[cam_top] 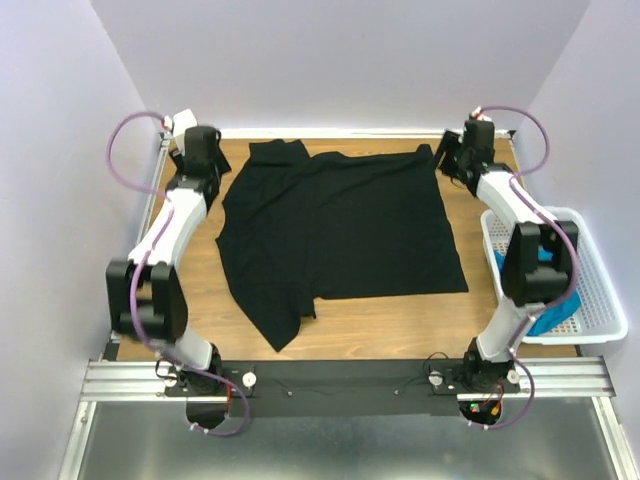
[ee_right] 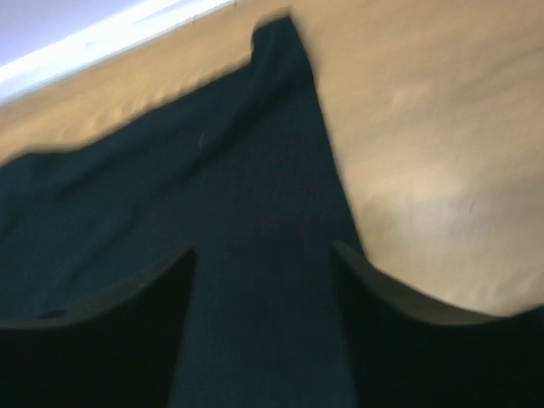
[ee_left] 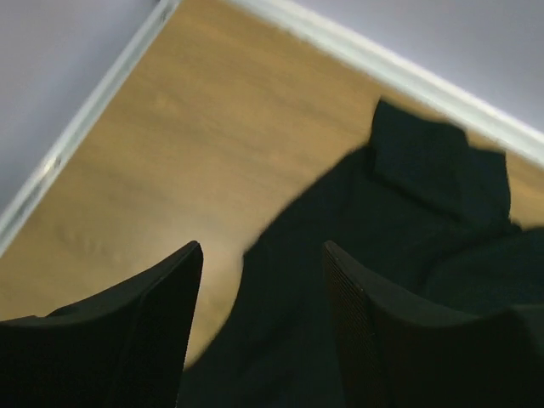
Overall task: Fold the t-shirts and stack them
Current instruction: Flatten the tshirt out
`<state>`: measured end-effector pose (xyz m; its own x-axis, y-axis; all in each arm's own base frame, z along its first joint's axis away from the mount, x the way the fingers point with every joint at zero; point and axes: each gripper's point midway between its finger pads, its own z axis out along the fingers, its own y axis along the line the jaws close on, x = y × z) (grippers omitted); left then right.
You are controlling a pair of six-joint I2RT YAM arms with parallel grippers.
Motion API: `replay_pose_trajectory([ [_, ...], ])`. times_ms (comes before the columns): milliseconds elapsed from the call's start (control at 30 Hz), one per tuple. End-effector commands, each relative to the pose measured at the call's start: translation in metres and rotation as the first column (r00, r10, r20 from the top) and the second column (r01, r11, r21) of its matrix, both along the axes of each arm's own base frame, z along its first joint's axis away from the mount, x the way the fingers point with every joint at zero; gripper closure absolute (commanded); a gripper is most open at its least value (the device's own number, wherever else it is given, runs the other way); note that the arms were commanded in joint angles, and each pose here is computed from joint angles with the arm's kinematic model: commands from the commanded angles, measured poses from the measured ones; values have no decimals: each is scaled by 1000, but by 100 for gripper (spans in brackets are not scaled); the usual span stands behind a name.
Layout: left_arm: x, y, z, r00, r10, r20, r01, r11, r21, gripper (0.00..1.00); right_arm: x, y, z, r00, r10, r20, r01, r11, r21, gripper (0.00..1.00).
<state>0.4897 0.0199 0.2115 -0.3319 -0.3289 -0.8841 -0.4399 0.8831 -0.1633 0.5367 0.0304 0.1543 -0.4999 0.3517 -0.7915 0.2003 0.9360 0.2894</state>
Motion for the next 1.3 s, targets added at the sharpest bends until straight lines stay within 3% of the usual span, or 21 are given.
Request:
replay_pose_trajectory([
  [0,-77,-42,-65,987,-54,-153,25,983,-183,39,-83,39,-42,973,87,-213,-52,985,162,34],
  [33,-89,-60,-64,986,-88,-141,58,977,-207,41,-110,44,-64,953,112,-283,-63,982,179,39],
  [200,-149,-84,-125,951,-143,-275,67,961,-269,51,-178,54,-87,910,140,-390,-72,980,185,46],
  [400,-184,-84,-167,924,-125,-362,8,951,-310,58,-223,42,-109,888,90,-450,-20,987,158,48],
  [633,-201,-84,-207,876,-98,-473,-63,947,-314,64,-235,24,-131,869,4,-495,36,997,71,55],
  [767,-220,-65,-223,837,-2,-547,-154,959,-238,64,-245,13,-141,855,-46,-517,66,998,19,55],
  [1100,-228,-22,-204,828,135,-544,-227,968,-104,60,-270,-17,-155,801,-198,-565,159,980,-118,51],
  [1267,-219,-6,-195,841,149,-520,-230,969,-94,57,-270,-12,-156,797,-167,-580,147,986,-82,49],
])
